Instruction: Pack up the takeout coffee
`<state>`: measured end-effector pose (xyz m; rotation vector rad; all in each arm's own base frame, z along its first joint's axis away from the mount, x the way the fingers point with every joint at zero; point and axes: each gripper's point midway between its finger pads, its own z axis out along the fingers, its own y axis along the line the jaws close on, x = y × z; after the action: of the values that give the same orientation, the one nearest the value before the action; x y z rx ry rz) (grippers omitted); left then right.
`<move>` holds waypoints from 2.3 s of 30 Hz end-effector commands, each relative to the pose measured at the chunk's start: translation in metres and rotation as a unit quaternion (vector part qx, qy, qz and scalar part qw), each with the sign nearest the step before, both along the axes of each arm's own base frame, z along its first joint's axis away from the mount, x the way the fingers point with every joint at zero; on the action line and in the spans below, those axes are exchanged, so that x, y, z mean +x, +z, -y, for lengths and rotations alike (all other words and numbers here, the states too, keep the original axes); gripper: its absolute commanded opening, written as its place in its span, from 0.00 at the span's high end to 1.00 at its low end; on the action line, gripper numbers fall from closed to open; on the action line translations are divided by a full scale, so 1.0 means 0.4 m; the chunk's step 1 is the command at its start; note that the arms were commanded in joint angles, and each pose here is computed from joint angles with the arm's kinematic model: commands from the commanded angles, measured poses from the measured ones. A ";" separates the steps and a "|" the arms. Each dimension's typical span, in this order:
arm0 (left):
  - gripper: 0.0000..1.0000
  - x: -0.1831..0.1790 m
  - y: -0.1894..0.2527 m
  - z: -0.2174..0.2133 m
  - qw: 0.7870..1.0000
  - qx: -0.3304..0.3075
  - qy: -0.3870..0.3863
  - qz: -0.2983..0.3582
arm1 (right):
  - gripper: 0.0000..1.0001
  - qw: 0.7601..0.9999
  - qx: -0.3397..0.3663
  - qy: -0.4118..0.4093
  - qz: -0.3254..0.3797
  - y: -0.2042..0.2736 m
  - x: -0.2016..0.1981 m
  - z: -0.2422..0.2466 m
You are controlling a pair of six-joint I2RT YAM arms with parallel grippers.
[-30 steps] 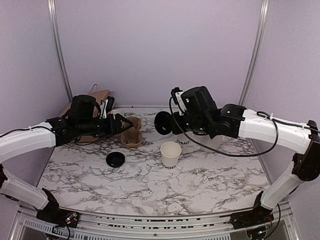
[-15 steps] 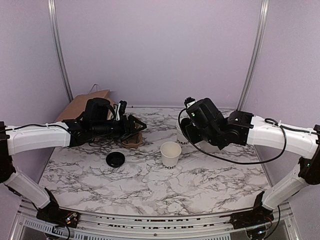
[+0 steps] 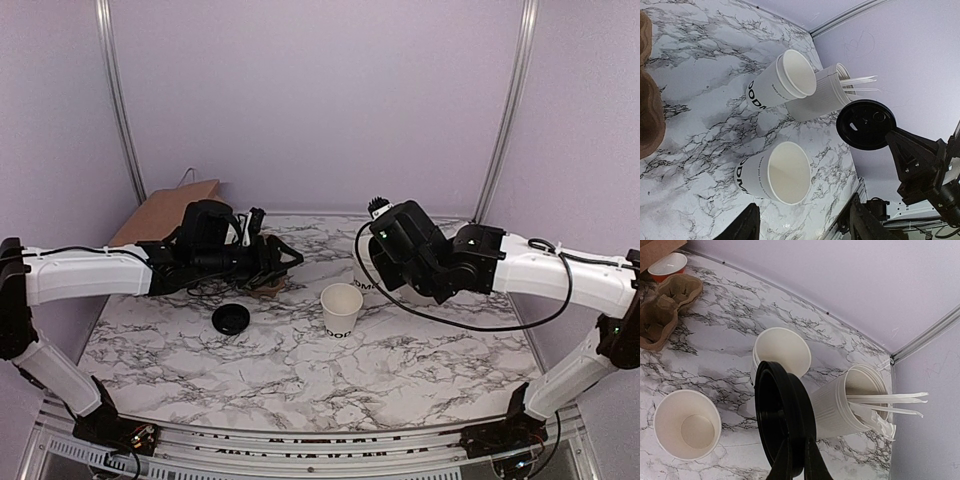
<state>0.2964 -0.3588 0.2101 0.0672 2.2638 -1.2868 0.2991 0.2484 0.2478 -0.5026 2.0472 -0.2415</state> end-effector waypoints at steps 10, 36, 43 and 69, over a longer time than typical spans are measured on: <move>0.39 -0.007 0.015 0.042 1.000 -0.012 -0.016 0.008 | 0.99 0.998 -0.023 0.051 -0.023 -0.014 -0.026 -0.083; 0.39 -0.017 -0.041 0.043 1.000 0.009 -0.018 -0.002 | 0.97 0.994 -0.096 0.041 -0.012 -0.056 -0.033 -0.144; 0.39 -0.018 -0.045 0.040 1.000 0.011 -0.017 -0.002 | 0.96 0.994 -0.103 0.027 0.002 -0.044 -0.028 -0.133; 0.57 -0.049 -0.155 0.047 0.997 0.050 -0.046 -0.033 | 0.92 0.993 -0.114 0.036 -0.005 -0.084 -0.020 -0.158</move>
<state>0.2837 -0.3722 0.1598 0.1165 2.3832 -1.2368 0.2894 0.3023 0.2013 -0.7455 2.0389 -0.4664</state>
